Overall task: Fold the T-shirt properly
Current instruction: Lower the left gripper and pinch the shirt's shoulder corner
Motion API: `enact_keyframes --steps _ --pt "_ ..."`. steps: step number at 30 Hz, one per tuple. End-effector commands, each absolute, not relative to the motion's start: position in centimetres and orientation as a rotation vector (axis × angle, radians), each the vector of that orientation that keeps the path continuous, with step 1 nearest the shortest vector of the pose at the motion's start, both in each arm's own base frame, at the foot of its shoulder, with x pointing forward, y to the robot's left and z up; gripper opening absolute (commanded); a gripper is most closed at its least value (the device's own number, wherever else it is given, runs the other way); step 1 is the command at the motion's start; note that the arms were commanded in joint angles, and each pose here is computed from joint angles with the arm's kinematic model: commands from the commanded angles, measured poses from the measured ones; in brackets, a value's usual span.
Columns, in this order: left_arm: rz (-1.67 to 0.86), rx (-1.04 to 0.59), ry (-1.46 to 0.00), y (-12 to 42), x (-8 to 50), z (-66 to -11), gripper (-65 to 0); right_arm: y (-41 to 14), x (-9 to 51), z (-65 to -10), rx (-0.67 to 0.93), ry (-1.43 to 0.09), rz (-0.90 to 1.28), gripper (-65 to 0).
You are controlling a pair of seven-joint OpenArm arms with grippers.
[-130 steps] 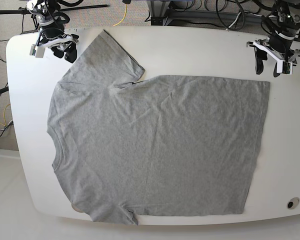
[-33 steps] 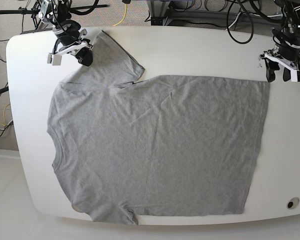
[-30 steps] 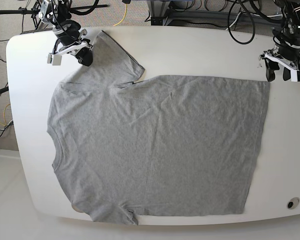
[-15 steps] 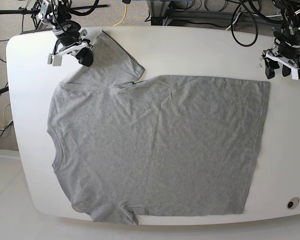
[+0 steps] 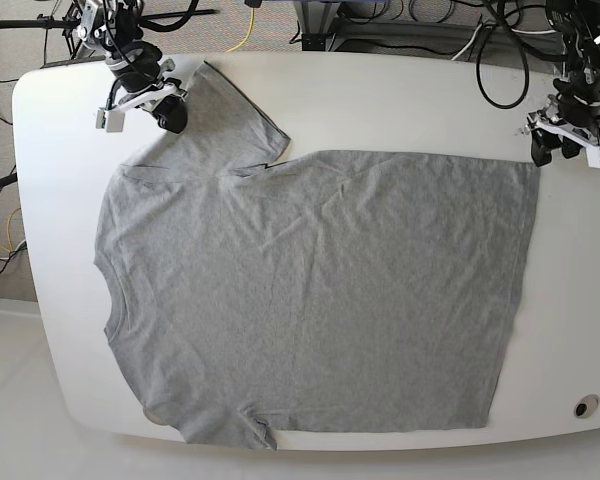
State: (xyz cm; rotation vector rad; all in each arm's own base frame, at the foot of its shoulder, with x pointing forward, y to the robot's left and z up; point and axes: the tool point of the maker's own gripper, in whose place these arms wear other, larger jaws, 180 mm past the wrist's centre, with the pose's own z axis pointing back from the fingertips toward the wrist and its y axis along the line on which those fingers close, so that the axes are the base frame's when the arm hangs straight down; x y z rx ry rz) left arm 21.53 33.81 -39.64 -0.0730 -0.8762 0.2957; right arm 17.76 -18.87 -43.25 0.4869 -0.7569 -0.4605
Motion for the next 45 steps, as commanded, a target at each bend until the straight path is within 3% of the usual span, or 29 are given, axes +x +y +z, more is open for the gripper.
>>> enact_keyframes --steps 1,22,45 --pt "0.292 -0.07 -0.901 34.8 22.3 -38.8 -29.0 -18.9 17.0 -43.8 0.466 -0.719 -0.444 -65.0" --pt "0.311 -0.152 -0.863 34.3 23.0 -40.6 -29.2 -18.7 17.0 -43.6 0.475 -0.728 -0.448 -65.0" --pt "0.227 -0.286 -0.794 29.0 25.1 -43.2 -29.6 -18.7 17.5 -43.5 0.479 -0.744 -0.449 -65.0"
